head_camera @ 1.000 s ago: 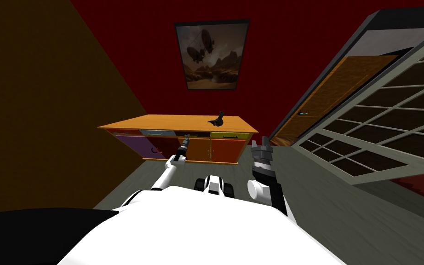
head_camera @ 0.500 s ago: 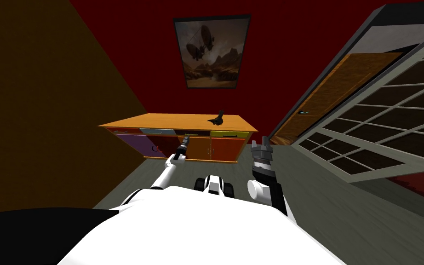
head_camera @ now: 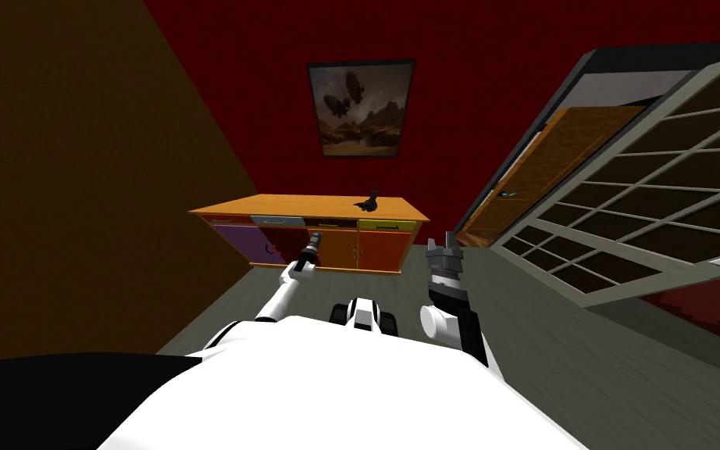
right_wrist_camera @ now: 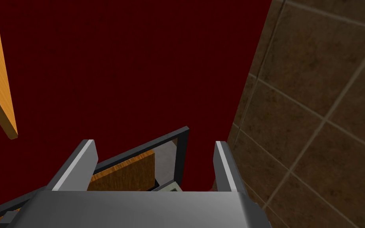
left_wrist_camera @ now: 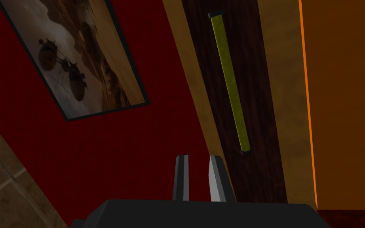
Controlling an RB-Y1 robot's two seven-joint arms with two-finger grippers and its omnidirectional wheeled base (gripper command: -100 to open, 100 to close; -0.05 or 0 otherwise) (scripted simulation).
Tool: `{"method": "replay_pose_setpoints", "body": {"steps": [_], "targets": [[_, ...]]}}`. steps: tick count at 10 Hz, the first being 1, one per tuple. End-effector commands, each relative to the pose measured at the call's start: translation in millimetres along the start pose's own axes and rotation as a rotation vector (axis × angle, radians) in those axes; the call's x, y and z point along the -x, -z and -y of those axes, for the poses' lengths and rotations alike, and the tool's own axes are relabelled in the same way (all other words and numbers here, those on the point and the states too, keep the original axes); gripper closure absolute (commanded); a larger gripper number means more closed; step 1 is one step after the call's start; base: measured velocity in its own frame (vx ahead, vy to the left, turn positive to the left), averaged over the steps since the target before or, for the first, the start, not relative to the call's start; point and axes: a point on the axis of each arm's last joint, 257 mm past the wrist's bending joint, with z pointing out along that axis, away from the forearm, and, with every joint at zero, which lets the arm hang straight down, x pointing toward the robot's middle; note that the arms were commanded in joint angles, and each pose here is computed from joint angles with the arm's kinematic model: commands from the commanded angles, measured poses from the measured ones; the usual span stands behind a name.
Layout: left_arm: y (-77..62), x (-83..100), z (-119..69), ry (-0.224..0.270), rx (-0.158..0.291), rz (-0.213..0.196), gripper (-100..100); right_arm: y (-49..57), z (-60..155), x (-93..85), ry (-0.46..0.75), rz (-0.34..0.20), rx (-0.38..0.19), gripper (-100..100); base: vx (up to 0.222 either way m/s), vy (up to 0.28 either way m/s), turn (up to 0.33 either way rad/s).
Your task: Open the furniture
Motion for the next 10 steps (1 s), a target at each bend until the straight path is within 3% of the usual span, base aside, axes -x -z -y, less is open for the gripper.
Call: {"method": "replay_pose_setpoints", "body": {"steps": [1,3,4,5,6,7,10], "targets": [[0.3,-0.4,-8.3,0.0,0.021,0.003,-100,0.1,0.0,0.1,0.0,0.0,0.0,0,0.157,0.018,-0.014],[1.3,-0.4,-15.4,-0.001,0.038,0.006,-100,0.1,0.0,0.1,0.0,0.0,0.0,0,0.159,0.015,-0.019],[1.6,-0.1,-12.6,0.0,0.032,0.005,-100,0.1,0.0,0.1,0.0,0.0,0.0,0,0.078,0.01,-0.003],[-7.4,5.7,-7.2,-0.001,0.034,0.01,-100,0.0,0.0,0.0,0.0,0.0,0.0,0,0.079,0.008,-0.032],[-3.5,3.5,-8.9,-0.002,0.031,0.008,-100,0.0,0.0,0.0,0.0,0.0,0.0,0,0.049,0.006,-0.01],[-4.4,4.0,-8.7,-0.001,0.032,0.008,100,0.0,-0.1,0.0,0.0,0.0,0.0,0,0.008,0.001,0.002],[-1.3,-16.2,2.7,0.012,0.005,-0.063,100,-0.1,-0.1,0.0,0.0,0.0,0.0,0,-0.04,-0.051,0.216]]}}
